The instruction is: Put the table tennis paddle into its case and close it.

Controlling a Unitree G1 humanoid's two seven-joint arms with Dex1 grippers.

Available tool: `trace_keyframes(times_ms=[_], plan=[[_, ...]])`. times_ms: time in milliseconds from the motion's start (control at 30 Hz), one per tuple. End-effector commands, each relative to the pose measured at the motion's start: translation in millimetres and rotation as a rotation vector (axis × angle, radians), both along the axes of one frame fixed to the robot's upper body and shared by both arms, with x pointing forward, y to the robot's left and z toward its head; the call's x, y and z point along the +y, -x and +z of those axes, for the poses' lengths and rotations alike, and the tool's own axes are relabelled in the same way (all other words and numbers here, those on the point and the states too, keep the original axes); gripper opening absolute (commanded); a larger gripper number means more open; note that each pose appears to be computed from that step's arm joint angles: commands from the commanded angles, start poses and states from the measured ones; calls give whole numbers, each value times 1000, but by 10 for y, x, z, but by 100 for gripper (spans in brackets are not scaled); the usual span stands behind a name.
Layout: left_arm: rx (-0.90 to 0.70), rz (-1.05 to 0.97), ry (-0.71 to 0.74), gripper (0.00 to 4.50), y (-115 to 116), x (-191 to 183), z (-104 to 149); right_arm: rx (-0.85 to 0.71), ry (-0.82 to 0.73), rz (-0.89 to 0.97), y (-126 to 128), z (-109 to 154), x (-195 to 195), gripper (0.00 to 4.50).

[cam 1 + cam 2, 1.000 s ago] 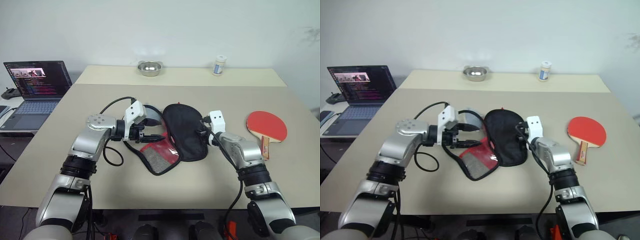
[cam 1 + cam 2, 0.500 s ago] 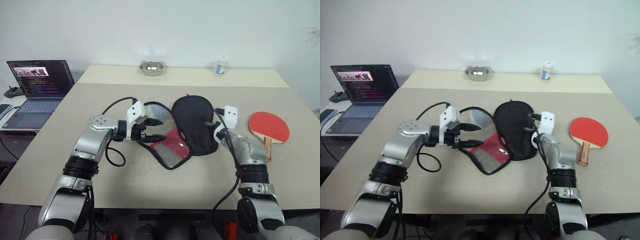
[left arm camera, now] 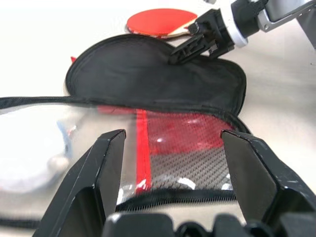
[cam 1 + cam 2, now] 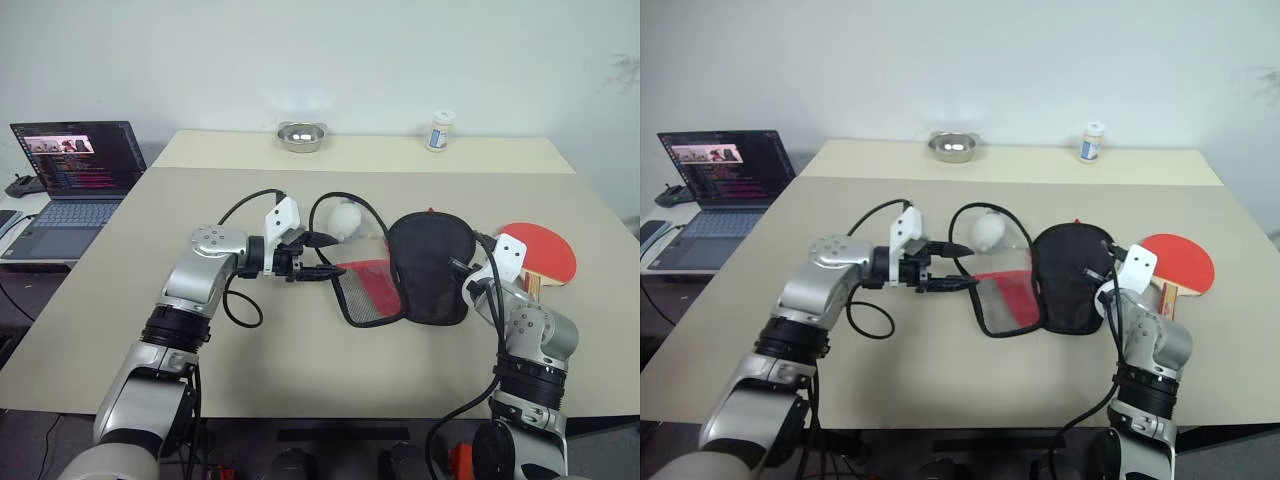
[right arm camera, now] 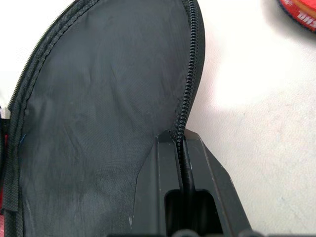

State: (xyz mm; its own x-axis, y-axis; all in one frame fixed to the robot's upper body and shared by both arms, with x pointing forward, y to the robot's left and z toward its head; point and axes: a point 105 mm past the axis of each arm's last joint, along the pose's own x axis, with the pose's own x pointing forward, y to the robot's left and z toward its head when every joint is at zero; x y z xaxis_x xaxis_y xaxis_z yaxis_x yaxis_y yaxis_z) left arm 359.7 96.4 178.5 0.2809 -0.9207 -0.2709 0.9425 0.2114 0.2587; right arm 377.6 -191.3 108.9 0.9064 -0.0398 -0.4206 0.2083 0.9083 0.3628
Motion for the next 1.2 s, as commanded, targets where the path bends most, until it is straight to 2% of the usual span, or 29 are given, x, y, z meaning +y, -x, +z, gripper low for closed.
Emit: trace_keyframes(times_ms=[33, 133, 233, 267, 300, 333, 367, 467, 567, 733, 1200], plan=[[-44, -25, 2, 336, -3, -50, 110, -96, 34, 34, -121, 247, -25, 2], [-44, -26, 4, 336, -3, -58, 112, -120, 65, 24, -179, 321, -121, 63], [-45, -28, 6, 336, 2, -67, 112, -135, 95, 30, -200, 368, -177, 160], [-45, -29, 7, 336, 6, -70, 111, -145, 100, 30, -201, 401, -195, 205], [-44, -32, 10, 336, 17, -80, 106, -172, 110, 28, -186, 502, -241, 241], [-43, -34, 14, 336, 28, -91, 104, -193, 118, 25, -165, 591, -285, 244], [-43, -37, 16, 336, 38, -102, 101, -208, 143, 21, -124, 672, -348, 269], [-43, -54, 23, 336, 73, -141, 97, -166, 266, -26, 81, 676, -626, 370], [-44, -68, 24, 336, 94, -184, 88, -99, 345, -98, 247, 545, -830, 370], [-42, -86, 27, 336, 100, -236, 77, -24, 360, -135, 363, 314, -865, 370], [-58, -106, 13, 336, 75, -265, 81, 79, 345, -214, 202, 34, -1101, 370]])
